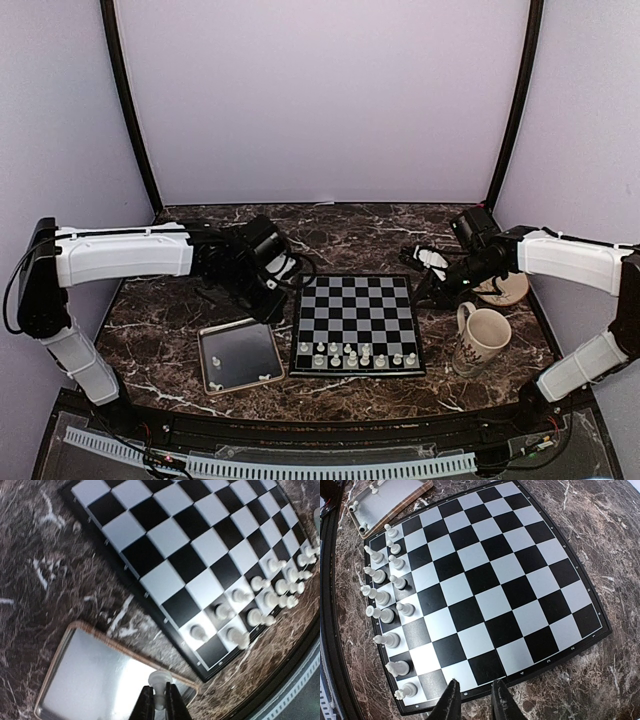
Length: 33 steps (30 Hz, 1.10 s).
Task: Set up the chess pieces on the board
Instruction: Place the pawn on the chessboard.
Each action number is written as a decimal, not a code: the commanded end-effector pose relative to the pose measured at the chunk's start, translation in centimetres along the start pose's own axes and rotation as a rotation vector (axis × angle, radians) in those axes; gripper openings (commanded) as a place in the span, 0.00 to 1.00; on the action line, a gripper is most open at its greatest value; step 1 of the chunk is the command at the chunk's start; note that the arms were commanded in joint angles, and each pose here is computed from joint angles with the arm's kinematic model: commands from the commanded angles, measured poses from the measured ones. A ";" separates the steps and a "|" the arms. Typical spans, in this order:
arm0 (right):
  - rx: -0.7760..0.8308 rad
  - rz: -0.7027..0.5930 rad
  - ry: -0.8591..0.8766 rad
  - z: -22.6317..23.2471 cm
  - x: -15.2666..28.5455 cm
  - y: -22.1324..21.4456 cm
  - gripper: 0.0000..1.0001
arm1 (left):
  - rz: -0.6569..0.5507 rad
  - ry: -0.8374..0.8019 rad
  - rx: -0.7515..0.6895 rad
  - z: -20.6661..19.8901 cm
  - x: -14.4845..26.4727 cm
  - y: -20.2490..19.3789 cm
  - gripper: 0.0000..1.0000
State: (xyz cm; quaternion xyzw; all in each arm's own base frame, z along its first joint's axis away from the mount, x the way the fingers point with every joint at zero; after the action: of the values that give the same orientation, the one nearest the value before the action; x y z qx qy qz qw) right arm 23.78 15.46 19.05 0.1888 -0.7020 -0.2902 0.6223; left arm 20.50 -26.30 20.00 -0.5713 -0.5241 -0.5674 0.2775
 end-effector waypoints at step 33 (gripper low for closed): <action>0.012 -0.033 0.013 -0.6 1.2 1.5 0.27 | 0.043 -0.040 -0.214 -7.5 -7.2 6.0 0.23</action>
State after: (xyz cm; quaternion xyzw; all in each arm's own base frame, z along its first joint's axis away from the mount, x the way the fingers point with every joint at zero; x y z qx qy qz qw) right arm 23.75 15.45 19.21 0.1876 -0.6997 -0.2906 0.6251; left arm 24.76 -36.67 14.70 -0.6158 -0.4592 -0.5986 0.2269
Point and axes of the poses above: each gripper's point midway between its finger pads, its own x axis back along the fingers, its own z axis along the line the jaws close on, y = z × x, the point moved 10 cm from there along x, back along the fingers, and after that the axes turned 15 degrees about x, right-handed, at the moved point
